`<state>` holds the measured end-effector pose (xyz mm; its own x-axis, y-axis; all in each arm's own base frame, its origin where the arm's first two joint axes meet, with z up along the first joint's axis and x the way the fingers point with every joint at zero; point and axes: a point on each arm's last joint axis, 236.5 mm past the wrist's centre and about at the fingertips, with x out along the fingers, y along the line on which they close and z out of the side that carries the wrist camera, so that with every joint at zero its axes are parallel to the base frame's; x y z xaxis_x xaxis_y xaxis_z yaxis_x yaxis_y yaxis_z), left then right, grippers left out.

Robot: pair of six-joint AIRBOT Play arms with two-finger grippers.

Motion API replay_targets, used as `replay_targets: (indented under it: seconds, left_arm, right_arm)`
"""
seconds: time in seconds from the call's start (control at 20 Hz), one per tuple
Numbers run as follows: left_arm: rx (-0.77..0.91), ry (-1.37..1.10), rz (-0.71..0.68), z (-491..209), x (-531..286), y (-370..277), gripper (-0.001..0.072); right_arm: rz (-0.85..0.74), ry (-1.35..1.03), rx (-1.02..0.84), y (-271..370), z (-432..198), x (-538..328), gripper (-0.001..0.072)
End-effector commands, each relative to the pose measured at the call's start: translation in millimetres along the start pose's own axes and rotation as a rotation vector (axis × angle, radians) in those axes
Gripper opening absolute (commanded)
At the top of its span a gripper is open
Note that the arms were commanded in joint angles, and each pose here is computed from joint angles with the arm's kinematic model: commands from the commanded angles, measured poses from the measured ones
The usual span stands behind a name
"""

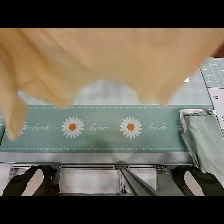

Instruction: Fold the shirts.

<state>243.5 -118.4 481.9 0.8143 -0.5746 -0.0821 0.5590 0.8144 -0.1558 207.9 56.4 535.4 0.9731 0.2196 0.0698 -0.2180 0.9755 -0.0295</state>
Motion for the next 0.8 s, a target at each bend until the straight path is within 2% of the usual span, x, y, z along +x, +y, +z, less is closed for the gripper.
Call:
replay_targets:
  seconds: [0.0, 0.2, 0.35, 0.6, 0.75]
  left_arm:
    - [0.059, 0.043, 0.01, -13, -25, -32, 0.0018]
    - [0.018, 0.169, -0.018, -46, -30, -40, 0.0018]
    - [-0.107, 0.285, -0.063, -88, -12, -23, 0.0018]
    - [-0.434, 0.61, -0.234, -251, 49, 1, 0.0019]
    - [-0.584, 0.639, -0.131, -342, 99, 44, 0.0018]
  right_arm:
    - [-0.117, 0.034, -0.019, -11, -8, -40, 0.0026]
    - [-0.114, 0.125, 0.013, -14, -34, -31, 0.0025]
    - [-0.013, 0.295, 0.12, -7, -98, 7, 0.0026]
    - [0.152, 0.619, 0.36, 4, -252, 75, 0.0026]
    - [0.135, 0.759, 0.453, -10, -342, 117, 0.0026]
